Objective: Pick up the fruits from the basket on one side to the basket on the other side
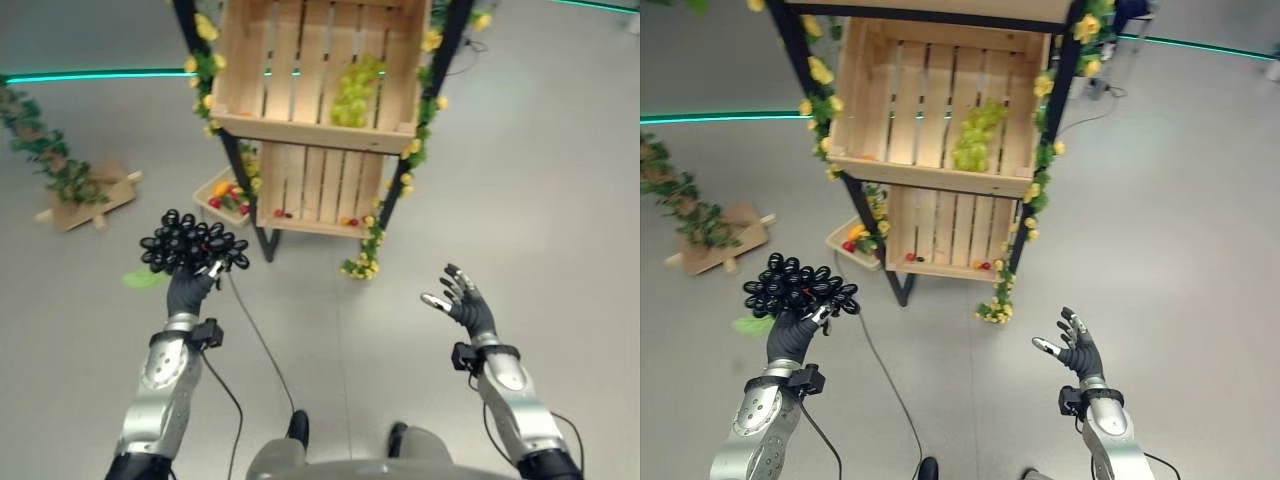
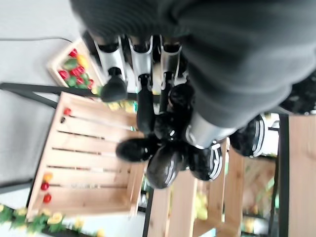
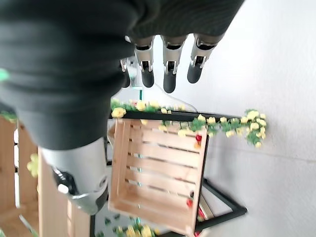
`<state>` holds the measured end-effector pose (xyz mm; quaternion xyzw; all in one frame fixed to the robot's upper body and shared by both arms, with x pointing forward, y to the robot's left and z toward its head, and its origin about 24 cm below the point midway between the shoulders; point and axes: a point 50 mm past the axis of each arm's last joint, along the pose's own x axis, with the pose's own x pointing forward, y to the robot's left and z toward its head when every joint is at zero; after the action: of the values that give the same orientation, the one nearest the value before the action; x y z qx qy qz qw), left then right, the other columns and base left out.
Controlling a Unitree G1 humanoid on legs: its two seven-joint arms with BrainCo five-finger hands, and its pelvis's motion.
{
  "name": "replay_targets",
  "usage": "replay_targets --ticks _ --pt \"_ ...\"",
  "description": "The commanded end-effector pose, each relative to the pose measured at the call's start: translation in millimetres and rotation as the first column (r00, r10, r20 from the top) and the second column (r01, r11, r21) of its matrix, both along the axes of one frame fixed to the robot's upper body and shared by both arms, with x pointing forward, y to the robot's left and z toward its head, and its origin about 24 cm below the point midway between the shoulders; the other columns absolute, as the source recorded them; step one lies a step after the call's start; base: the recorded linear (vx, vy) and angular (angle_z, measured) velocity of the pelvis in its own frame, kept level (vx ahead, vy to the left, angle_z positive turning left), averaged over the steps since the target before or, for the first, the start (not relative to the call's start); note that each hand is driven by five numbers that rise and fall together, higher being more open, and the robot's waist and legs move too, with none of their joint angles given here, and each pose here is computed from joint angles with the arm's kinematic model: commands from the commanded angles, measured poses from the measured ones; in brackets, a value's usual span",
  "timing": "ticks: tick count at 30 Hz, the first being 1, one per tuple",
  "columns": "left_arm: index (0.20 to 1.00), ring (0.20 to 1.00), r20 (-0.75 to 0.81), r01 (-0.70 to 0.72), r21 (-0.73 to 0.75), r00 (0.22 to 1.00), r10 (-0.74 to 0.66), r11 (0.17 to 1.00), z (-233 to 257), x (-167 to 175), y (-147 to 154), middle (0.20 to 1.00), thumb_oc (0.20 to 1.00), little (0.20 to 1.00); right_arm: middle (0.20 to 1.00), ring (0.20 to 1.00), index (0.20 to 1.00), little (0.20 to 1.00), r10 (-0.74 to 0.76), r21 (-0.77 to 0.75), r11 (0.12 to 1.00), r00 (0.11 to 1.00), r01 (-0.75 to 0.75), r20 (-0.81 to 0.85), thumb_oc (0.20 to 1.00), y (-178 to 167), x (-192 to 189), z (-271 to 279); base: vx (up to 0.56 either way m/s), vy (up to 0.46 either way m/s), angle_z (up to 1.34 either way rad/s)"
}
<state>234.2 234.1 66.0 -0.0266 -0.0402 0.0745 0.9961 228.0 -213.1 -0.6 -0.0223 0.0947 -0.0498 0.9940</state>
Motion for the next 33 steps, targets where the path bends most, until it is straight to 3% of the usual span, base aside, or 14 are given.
replay_targets --ticks 1,13,24,33 --pt "0.200 0.200 0.209 0.033 0.120 0.976 -0.058 0.992 46 4 -2 0.200 0.200 0.200 1.000 1.000 1.000 1.000 0.011 -0.022 1.000 0.999 -0.010 0.034 1.000 -3 4 5 0.17 -0.056 -0.12" --pt "0.200 0.200 0.272 0.039 0.043 0.961 -0.049 0.998 63 22 3 0.200 0.200 0.200 1.000 1.000 1.000 1.000 0.070 -0.053 0.996 0.997 -0.071 -0.027 1.000 -4 4 -2 0.06 -0.103 -0.40" --pt "0.200 0.200 0.324 -0.061 -0.018 0.944 0.064 0.998 86 42 34 0.200 0.200 0.200 1.000 1.000 1.000 1.000 0.105 -0.083 0.990 0.992 -0.110 -0.065 1.000 -9 9 -4 0.02 -0.123 -0.17" --pt "0.200 0.200 0.361 -0.165 0.003 0.920 0.153 0.986 102 26 70 0.200 0.200 0.200 1.000 1.000 1.000 1.000 0.111 -0.131 0.982 0.979 -0.134 -0.169 1.000 -14 1 -25 0.20 0.116 -0.60"
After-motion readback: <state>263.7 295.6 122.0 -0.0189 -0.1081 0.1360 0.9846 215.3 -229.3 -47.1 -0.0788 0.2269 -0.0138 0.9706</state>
